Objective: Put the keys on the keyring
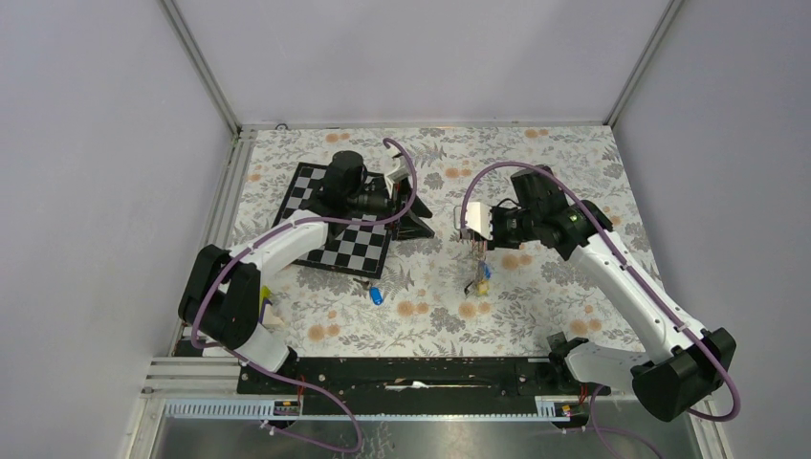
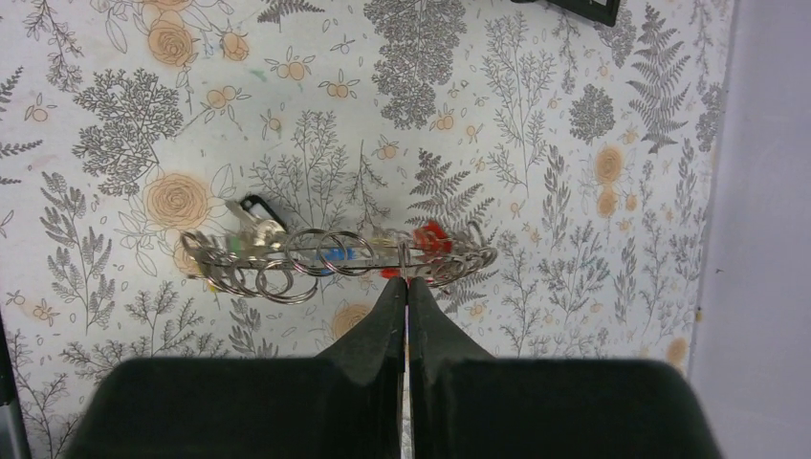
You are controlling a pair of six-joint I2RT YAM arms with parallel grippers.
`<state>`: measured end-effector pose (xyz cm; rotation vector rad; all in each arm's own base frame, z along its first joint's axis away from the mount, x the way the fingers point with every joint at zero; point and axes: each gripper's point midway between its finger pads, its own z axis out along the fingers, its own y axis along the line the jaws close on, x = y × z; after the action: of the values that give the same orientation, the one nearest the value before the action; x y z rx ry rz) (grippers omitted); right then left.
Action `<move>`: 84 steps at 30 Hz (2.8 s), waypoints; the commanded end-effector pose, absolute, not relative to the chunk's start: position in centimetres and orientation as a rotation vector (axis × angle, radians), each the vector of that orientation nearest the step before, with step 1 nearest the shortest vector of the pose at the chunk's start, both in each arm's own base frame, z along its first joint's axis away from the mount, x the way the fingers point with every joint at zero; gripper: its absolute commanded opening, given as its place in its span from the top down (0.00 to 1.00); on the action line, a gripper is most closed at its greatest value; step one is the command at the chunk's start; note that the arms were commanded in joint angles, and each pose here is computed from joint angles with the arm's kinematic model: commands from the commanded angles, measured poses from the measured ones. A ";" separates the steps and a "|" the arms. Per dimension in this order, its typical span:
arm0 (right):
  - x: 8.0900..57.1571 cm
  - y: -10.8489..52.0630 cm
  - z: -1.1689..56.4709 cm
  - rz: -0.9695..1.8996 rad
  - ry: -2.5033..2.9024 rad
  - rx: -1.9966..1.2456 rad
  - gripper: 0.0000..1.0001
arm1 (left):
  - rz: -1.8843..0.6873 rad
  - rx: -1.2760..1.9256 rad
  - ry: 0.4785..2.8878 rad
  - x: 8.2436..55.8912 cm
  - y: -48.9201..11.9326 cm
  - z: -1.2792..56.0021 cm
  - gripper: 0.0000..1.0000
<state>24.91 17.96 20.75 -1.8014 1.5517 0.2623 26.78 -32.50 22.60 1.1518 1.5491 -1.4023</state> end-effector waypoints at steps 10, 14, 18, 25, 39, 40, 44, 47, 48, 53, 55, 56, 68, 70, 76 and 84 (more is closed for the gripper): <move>24.6 21.6 23.2 0.486 1.546 -1.621 1.00 | -1.374 1.309 1.333 26.4 -35.6 25.2 0.40; 24.2 22.5 23.4 0.613 1.632 -1.524 1.00 | -1.421 1.352 1.295 25.3 -36.1 25.5 0.54; 23.7 23.4 23.8 0.720 1.667 -1.462 1.00 | -1.445 1.391 1.260 24.1 -36.4 25.4 0.61; 23.5 23.8 24.0 0.812 1.678 -1.419 1.00 | -1.445 1.453 1.234 23.0 -36.5 24.7 0.67; 23.6 23.7 23.5 0.826 1.698 -1.395 1.00 | -1.435 1.490 1.236 22.6 -37.7 24.2 0.75; 23.6 23.6 23.4 0.824 1.700 -1.396 1.00 | -1.433 1.490 1.236 22.6 -37.7 24.2 0.77; 23.7 23.4 23.0 0.809 1.706 -1.401 1.00 | -1.427 1.489 1.235 22.8 -37.8 24.3 0.88; 23.7 23.3 22.7 0.808 1.714 -1.397 1.00 | -1.424 1.492 1.234 22.8 -37.8 24.3 0.99; 23.7 23.2 22.7 0.808 1.714 -1.396 1.00 | -1.423 1.492 1.234 22.7 -37.8 24.3 1.00; 24.2 22.8 23.5 0.833 1.719 -1.326 0.86 | -1.452 1.497 1.214 22.3 -37.3 24.7 1.00; 24.3 22.5 24.3 0.873 1.708 -1.287 0.77 | -1.491 1.473 1.213 22.1 -37.1 25.2 1.00; 24.4 22.2 24.7 0.893 1.702 -1.266 0.72 | -1.514 1.457 1.210 21.9 -37.1 25.5 1.00; 23.1 21.9 26.6 1.105 1.621 -1.213 0.62 | -1.715 1.198 1.142 20.4 -36.7 28.5 1.00; 23.0 22.0 26.7 1.115 1.615 -1.215 0.62 | -1.697 1.190 1.152 20.6 -36.7 28.4 1.00; 22.8 22.1 26.7 1.142 1.606 -1.220 0.58 | -1.664 1.153 1.206 21.4 -36.9 27.7 1.00; 23.5 21.7 26.7 1.080 1.634 -1.201 0.58 | -1.651 1.121 1.225 21.8 -37.0 27.5 1.00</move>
<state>23.34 21.91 25.59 -1.2070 1.6672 1.1148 21.68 -37.23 24.62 1.1373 1.3463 -1.7216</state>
